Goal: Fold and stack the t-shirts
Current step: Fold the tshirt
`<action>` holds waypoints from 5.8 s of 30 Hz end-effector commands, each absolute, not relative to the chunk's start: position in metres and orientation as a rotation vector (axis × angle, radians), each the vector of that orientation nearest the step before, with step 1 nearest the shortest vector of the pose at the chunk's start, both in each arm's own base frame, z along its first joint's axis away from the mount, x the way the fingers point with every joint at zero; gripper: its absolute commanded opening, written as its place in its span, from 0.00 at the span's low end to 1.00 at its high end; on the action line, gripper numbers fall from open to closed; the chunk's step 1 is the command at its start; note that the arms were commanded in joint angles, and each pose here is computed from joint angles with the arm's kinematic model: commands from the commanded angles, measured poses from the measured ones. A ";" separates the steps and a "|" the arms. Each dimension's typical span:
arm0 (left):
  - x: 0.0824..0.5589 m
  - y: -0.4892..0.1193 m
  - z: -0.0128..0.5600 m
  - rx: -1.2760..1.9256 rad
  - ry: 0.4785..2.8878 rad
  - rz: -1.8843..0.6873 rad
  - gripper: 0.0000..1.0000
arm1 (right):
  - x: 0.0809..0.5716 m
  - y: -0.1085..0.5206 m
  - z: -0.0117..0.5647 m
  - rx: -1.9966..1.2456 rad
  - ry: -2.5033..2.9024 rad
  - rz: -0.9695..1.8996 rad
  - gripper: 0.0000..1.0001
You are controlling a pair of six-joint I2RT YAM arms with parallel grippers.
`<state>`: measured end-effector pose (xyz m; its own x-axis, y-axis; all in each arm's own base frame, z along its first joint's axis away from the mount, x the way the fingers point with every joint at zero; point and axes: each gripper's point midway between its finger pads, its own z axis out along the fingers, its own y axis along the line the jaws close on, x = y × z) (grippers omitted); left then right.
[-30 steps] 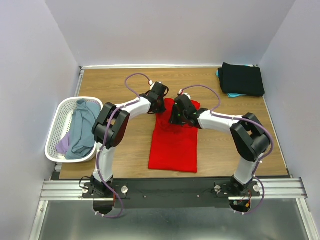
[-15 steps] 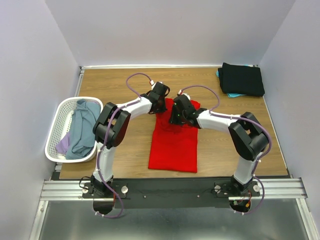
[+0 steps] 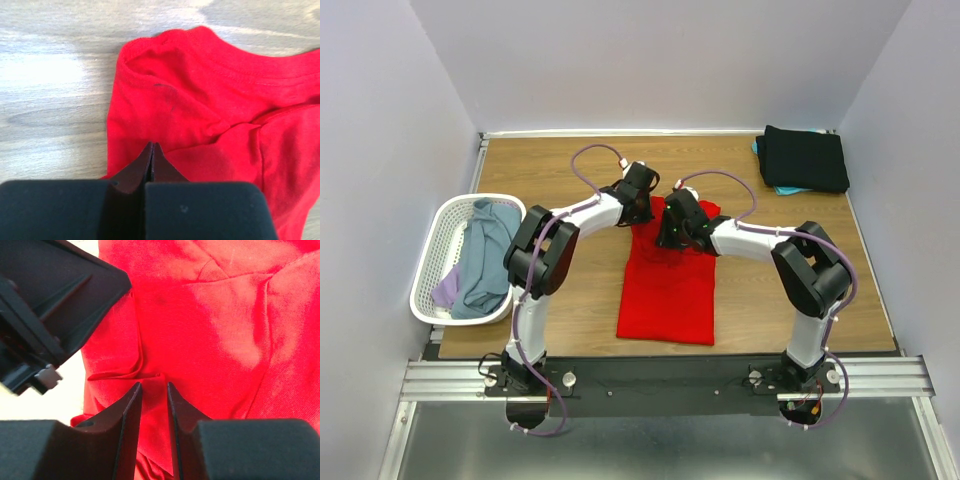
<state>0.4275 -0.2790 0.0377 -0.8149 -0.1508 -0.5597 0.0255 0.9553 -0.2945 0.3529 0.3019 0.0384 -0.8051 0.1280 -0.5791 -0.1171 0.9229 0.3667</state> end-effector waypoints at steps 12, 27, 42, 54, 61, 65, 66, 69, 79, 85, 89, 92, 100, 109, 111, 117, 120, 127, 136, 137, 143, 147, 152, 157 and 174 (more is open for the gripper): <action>0.429 -0.275 0.066 -0.072 2.434 -0.385 0.00 | 0.354 0.304 0.052 0.033 2.411 0.552 0.04; 0.421 -0.283 0.050 -0.027 2.468 -0.357 0.32 | 0.326 0.276 0.053 0.080 2.418 0.524 0.00; 0.425 -0.276 0.035 -0.062 2.497 -0.269 0.29 | 0.312 0.264 0.042 0.113 2.448 0.505 0.00; 0.424 -0.277 0.029 -0.057 2.507 -0.267 0.24 | 0.328 0.283 0.048 0.090 2.436 0.542 0.01; 0.427 -0.279 0.038 -0.050 2.489 -0.283 0.02 | 0.333 0.288 0.047 0.076 2.438 0.543 0.00; 0.428 -0.280 0.048 -0.051 2.470 -0.296 0.00 | 0.333 0.288 0.046 0.078 2.439 0.542 0.00; 0.429 -0.280 0.051 -0.051 2.465 -0.300 0.00 | 0.333 0.288 0.046 0.079 2.440 0.540 0.00; 0.430 -0.280 0.060 -0.050 2.448 -0.311 0.00 | 0.332 0.286 0.045 0.083 2.441 0.534 0.00; 0.430 -0.281 0.078 -0.046 2.421 -0.337 0.00 | 0.329 0.278 0.049 0.114 2.424 0.519 0.00; 0.432 -0.283 0.093 -0.046 2.395 -0.360 0.00 | 0.328 0.263 0.058 0.179 2.383 0.476 0.00; 0.437 -0.285 0.101 -0.051 2.377 -0.374 0.00 | 0.325 0.250 0.062 0.236 2.359 0.442 0.01; 0.444 -0.290 0.111 -0.047 2.354 -0.401 0.00 | 0.322 0.245 0.068 0.263 2.339 0.445 0.00; 0.458 -0.310 0.125 -0.011 2.317 -0.478 0.00 | 0.314 0.234 0.066 0.317 2.336 0.430 0.00; 0.468 -0.331 0.127 0.052 2.289 -0.548 0.00 | 0.308 0.216 0.060 0.392 2.328 0.364 0.01; 0.469 -0.336 0.124 0.066 2.290 -0.557 0.00 | 0.307 0.212 0.061 0.418 2.317 0.355 0.01; 0.470 -0.351 0.122 0.105 2.269 -0.609 0.00 | 0.299 0.201 0.061 0.483 2.294 0.344 0.01; 0.468 -0.362 0.123 0.130 2.264 -0.650 0.00 | 0.296 0.197 0.058 0.496 2.299 0.337 0.01; 0.469 -0.380 0.124 0.166 2.234 -0.705 0.00 | 0.290 0.192 0.055 0.525 2.299 0.337 0.04; 0.467 -0.389 0.131 0.245 2.186 -0.730 0.34 | 0.295 0.182 0.080 0.525 2.221 0.326 0.41; 0.470 -0.385 0.135 0.236 2.178 -0.724 0.37 | 0.297 0.182 0.085 0.505 2.212 0.317 0.43; 0.478 -0.338 0.147 0.054 2.207 -0.573 0.30 | 0.318 0.206 0.102 0.351 2.232 0.324 0.45; 0.472 -0.319 0.139 -0.013 2.254 -0.512 0.08 | 0.328 0.239 0.092 0.237 2.319 0.386 0.43; 0.453 -0.317 0.103 -0.001 2.328 -0.535 0.00 | 0.332 0.247 0.066 0.200 2.381 0.352 0.41; 0.433 -0.324 0.067 0.036 2.399 -0.608 0.00 | 0.324 0.235 0.026 0.205 2.457 0.272 0.41; 0.455 -0.305 0.039 -0.090 2.432 -0.610 0.00 | 0.331 0.224 0.005 0.077 2.550 0.490 0.39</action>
